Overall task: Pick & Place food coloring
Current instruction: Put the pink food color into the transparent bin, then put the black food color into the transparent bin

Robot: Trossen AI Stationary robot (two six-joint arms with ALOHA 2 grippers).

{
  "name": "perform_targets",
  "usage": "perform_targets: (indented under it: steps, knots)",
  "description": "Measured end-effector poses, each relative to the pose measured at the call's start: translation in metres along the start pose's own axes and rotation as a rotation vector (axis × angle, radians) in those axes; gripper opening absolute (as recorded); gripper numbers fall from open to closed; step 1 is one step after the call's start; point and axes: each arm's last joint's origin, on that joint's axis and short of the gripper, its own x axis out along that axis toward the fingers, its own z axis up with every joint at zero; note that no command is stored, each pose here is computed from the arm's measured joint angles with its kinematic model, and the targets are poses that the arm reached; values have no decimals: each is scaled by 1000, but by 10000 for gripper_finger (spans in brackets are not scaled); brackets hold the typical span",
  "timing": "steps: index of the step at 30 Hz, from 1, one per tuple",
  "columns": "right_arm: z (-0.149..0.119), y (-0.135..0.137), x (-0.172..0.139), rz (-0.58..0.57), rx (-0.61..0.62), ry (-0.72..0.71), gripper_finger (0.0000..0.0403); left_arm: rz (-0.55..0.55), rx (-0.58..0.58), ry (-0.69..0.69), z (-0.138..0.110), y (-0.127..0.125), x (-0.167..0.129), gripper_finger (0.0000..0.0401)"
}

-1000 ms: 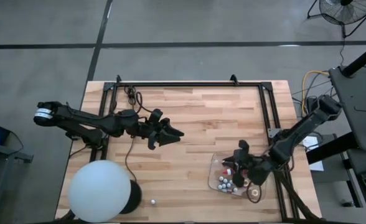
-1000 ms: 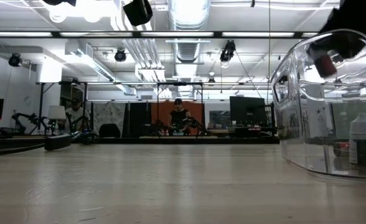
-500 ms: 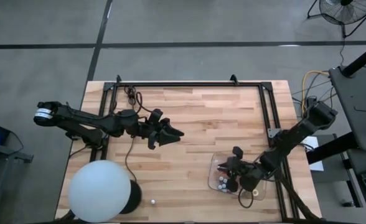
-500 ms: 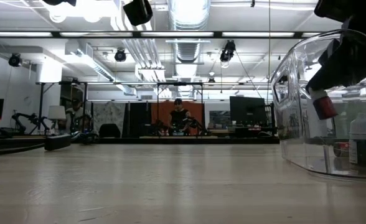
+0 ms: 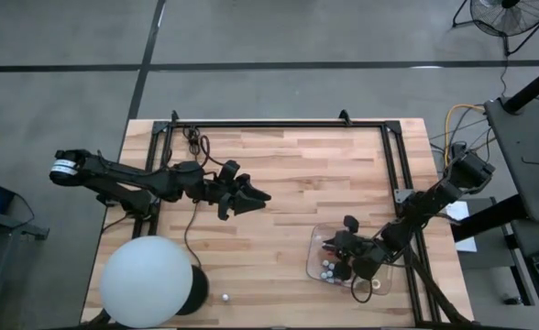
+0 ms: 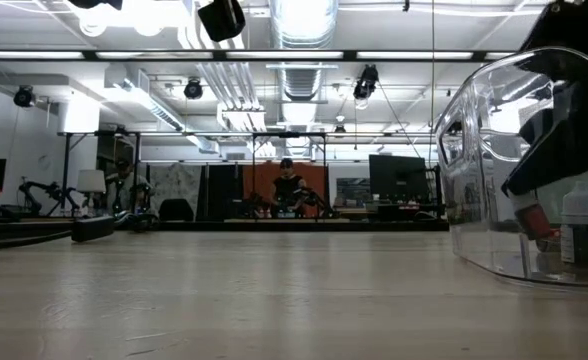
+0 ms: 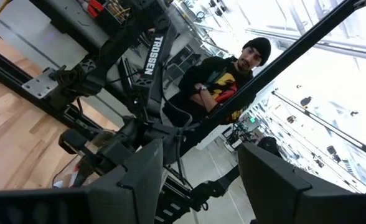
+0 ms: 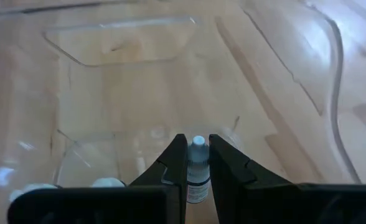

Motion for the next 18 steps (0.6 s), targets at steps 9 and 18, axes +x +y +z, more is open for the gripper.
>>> perform_targets:
  steps: [9, 18]
  knots:
    - [-7, -5, 2, 2, 66, 37, 95, 0, -6, 0, 0, 0, 0, 181]
    - [8, 2, -7, 42, 80, 13, 124, -11, -15, 5, 0, -1, 0, 181]
